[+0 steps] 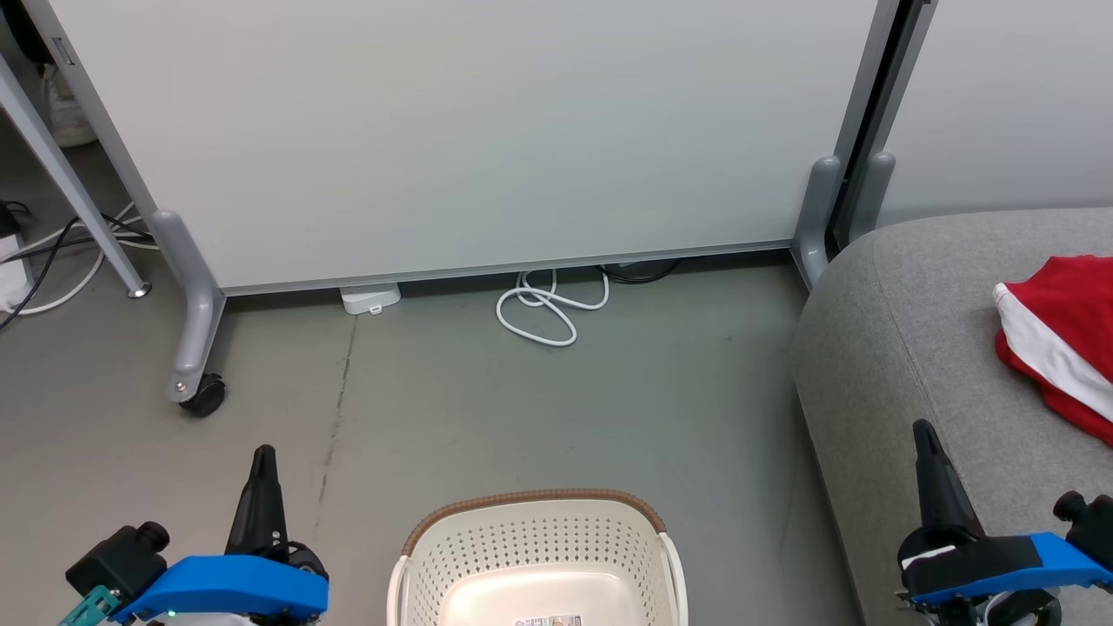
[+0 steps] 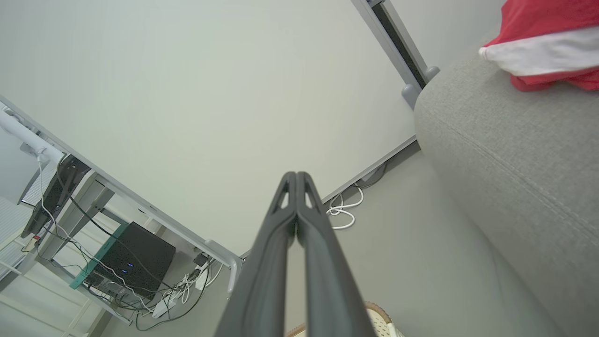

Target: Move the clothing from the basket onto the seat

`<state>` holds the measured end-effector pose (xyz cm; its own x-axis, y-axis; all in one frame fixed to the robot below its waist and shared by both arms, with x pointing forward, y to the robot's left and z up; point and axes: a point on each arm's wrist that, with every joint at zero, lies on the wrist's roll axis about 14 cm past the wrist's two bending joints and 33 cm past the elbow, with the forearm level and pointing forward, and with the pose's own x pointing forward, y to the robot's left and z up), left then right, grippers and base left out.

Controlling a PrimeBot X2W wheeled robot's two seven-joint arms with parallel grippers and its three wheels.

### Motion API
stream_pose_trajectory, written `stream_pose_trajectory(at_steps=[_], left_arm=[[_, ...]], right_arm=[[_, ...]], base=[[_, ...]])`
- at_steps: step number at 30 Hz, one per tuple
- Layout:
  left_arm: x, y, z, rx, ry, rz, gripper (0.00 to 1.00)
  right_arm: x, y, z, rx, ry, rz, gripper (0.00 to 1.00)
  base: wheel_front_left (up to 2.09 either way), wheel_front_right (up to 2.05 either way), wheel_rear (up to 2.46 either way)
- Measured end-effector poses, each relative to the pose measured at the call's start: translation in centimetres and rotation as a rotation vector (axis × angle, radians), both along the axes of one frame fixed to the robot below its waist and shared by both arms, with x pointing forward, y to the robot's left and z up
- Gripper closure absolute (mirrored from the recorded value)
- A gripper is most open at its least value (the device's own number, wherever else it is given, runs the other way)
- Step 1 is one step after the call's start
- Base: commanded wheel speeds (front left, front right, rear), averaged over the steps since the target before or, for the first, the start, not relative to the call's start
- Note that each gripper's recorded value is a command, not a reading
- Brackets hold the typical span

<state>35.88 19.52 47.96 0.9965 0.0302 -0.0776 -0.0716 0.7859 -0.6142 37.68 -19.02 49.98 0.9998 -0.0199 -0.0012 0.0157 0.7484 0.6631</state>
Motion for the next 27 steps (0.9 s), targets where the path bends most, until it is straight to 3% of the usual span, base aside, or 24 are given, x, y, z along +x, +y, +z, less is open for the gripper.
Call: stream_pose_trajectory(at_steps=[27], left_arm=[[1.02, 0.43, 0.48, -0.356, -0.003, 0.03, 1.0]], right_arm=[[0.44, -0.47, -0.15, 0.333, 0.021, -0.009, 1.0]], base=[[0.0, 0.0, 0.0]])
